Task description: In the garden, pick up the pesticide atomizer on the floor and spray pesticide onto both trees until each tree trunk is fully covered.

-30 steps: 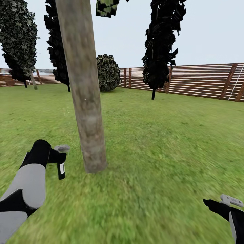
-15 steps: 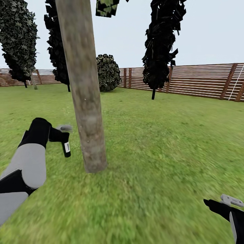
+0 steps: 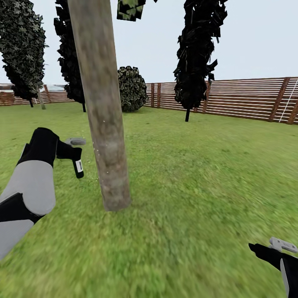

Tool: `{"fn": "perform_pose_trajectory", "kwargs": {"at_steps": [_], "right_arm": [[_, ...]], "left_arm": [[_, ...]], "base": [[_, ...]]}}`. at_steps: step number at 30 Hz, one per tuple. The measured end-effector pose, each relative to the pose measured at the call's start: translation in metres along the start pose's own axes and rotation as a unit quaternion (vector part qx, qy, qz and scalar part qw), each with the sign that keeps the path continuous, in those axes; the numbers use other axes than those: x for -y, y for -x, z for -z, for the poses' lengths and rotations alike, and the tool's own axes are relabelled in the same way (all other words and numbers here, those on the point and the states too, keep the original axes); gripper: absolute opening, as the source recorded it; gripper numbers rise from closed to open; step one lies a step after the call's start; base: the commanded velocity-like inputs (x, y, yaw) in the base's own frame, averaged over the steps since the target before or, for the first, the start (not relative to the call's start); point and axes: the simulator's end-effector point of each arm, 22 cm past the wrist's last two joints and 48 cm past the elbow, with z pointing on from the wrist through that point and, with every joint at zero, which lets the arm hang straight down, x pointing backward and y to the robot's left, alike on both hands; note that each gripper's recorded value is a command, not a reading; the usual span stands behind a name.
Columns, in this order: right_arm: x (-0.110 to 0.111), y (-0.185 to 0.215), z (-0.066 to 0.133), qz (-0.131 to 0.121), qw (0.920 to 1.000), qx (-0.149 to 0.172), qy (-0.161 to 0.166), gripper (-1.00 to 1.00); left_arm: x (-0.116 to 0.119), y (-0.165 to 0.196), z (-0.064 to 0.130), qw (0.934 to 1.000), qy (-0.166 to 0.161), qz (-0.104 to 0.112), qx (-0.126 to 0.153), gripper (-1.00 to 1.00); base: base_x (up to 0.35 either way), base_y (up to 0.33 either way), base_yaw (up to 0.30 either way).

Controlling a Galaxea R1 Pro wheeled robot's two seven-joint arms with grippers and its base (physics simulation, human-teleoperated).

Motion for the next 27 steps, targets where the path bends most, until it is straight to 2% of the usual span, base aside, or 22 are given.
{"fn": "perform_pose_trajectory", "kwargs": {"at_steps": [4,12,15,18,23,27], "right_arm": [[0.0,0.0,0.0,0.0,1.0,0.0,0.0,1.0],[0.0,0.0,0.0,0.0,1.0,0.0,0.0,1.0],[0.0,0.0,0.0,0.0,1.0,0.0,0.0,1.0],[0.0,0.0,0.0,0.001,1.0,0.0,0.0,1.0],[0.0,0.0,0.0,0.0,1.0,0.0,0.0,1.0],[-0.001,-0.001,0.0,0.0,1.0,0.0,0.0,1.0]], "left_arm": [[-0.001,0.015,0.01,0.9999,0.003,-0.002,0.012,-1.0],[0.0,0.017,0.011,0.9999,0.002,-0.003,0.012,-1.0],[0.01,0.002,-0.003,0.9998,-0.012,-0.007,-0.012,-1.0],[0.01,-0.011,-0.012,0.9993,-0.008,-0.015,-0.034,-1.0],[0.004,-0.02,-0.015,0.9985,0.006,-0.023,-0.049,-1.0],[0.011,-0.032,-0.024,0.9975,-0.002,-0.027,-0.065,-1.0]], "base": [[0.0,0.0,0.0],[0.0,0.0,0.0],[0.0,0.0,0.0],[0.0,0.0,0.0],[0.0,0.0,0.0],[0.0,0.0,0.0]]}}
